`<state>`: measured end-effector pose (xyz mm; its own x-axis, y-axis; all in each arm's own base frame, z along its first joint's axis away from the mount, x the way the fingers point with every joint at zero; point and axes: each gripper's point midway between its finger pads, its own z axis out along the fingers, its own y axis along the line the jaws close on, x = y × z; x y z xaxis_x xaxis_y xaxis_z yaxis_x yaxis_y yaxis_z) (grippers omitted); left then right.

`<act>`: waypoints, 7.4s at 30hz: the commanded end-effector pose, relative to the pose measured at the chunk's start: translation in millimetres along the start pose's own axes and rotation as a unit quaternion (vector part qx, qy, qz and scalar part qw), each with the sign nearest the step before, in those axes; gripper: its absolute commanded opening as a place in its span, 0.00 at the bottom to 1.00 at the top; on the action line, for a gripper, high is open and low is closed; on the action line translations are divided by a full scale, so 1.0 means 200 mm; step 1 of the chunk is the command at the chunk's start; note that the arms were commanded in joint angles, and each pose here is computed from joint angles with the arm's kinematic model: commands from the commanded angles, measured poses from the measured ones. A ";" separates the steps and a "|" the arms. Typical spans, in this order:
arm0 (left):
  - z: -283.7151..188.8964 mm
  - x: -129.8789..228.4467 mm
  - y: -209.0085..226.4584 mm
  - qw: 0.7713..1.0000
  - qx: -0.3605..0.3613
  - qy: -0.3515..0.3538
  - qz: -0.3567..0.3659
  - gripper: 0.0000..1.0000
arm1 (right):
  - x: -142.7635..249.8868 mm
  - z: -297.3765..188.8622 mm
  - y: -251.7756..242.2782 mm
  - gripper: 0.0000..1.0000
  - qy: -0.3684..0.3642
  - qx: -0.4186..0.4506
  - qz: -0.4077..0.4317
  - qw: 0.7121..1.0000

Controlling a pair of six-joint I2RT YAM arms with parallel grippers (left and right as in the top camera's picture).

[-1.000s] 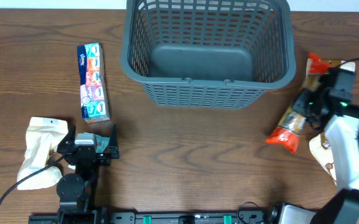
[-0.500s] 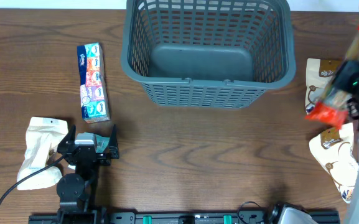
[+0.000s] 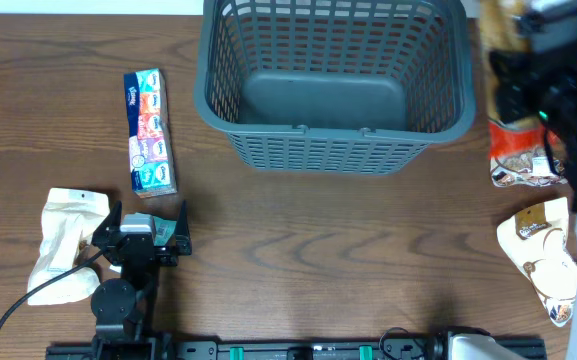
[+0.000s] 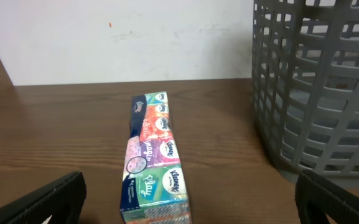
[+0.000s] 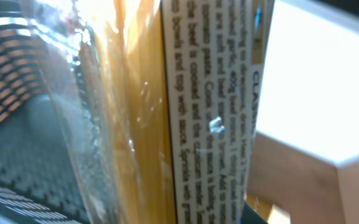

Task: Pack container
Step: 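Lift the spaghetti package and carry it into the grey basket, then open the right gripper and withdraw it from the basket, then move the right gripper to the upper Pantree bag and grasp it, then lift the Pantree bag and carry it into the grey basket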

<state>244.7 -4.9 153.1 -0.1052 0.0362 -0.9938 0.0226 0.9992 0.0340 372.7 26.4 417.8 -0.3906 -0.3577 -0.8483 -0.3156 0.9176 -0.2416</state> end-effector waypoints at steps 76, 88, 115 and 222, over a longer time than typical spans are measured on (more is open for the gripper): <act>0.02 0.15 0.00 0.998 -0.002 0.056 -0.019 0.99 | 0.37 -0.21 -0.57 0.99 0.173 0.075 0.282 0.941; 0.02 0.15 0.00 0.998 -0.002 0.056 -0.019 0.99 | 0.93 -0.05 -0.72 0.99 0.317 0.125 0.327 0.881; 0.02 0.15 0.00 0.998 -0.002 0.056 -0.019 0.99 | 1.87 0.64 -0.84 0.99 0.432 0.088 0.315 0.840; 0.02 0.15 -0.02 0.998 0.009 0.056 -0.035 0.99 | 0.57 1.25 0.80 0.99 0.185 -0.336 -0.287 0.878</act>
<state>246.7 -5.6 139.4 -0.1664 -0.0159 -0.9859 0.0199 0.9996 -0.0194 493.8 177.1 158.2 -0.1614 -0.8956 -0.4146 -0.9556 0.2468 -0.1612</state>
